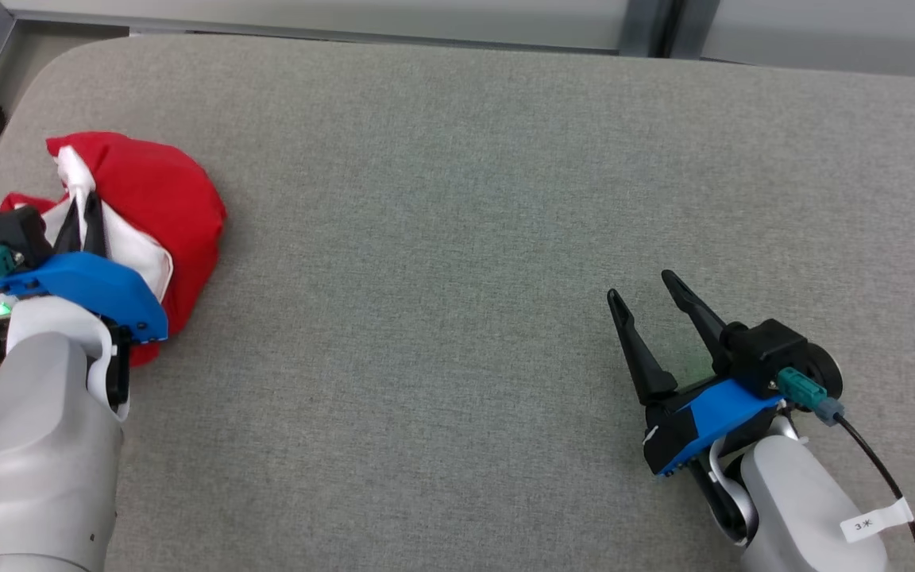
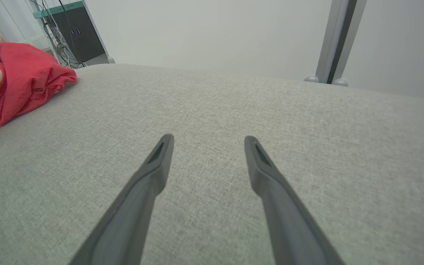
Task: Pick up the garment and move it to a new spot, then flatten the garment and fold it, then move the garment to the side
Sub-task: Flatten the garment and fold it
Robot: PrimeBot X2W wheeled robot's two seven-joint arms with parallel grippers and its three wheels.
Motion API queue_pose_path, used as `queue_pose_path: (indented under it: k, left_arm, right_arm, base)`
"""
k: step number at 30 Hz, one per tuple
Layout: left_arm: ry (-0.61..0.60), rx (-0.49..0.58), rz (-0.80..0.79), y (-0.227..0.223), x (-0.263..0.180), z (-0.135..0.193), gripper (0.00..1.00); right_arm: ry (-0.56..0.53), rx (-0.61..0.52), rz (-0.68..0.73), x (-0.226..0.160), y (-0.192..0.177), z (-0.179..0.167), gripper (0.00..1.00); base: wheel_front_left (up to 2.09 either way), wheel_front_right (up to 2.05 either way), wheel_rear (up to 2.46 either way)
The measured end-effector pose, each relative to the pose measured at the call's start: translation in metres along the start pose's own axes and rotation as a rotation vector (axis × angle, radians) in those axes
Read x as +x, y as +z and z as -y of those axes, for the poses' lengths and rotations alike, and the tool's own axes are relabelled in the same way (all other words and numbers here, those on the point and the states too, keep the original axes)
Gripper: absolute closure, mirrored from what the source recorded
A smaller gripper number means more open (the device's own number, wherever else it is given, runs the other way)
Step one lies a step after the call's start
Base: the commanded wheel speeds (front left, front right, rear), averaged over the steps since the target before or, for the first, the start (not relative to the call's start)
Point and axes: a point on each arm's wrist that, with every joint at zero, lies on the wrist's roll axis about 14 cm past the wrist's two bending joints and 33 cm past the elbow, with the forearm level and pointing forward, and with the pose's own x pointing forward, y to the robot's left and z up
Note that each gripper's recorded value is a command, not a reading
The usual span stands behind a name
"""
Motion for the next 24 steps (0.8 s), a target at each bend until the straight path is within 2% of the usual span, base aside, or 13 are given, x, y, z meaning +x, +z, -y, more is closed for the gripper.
queue_pose_path:
  k: [4, 6, 13, 20, 24]
  left_arm:
    - [-0.092, 0.037, 0.137, 0.046, 0.004, 0.027, 1.0]
    - [-0.157, 0.045, 0.185, 0.062, 0.004, 0.053, 1.0]
    - [-0.469, 0.038, 0.294, 0.095, -0.012, 0.19, 1.0]
    - [-0.854, 0.024, 0.303, 0.087, -0.071, 0.33, 1.0]
    - [-1.076, 0.021, 0.222, 0.058, -0.125, 0.385, 1.0]
  right_arm:
    - [-0.033, 0.016, 0.014, -0.013, 0.007, 0.001, 0.0]
    - [-0.058, 0.022, 0.022, -0.021, 0.01, 0.005, 0.0]
    - [-0.184, 0.029, 0.024, -0.059, 0.013, 0.035, 0.0]
    - [-0.32, 0.033, 0.028, -0.099, 0.014, 0.068, 0.0]
    - [-0.365, 0.03, 0.035, -0.114, 0.017, 0.077, 0.0]
  base:
    - [0.0, 0.0, 0.0]
    - [0.0, 0.0, 0.0]
    - [0.0, 0.0, 0.0]
    - [0.0, 0.0, 0.0]
    - [0.0, 0.0, 0.0]
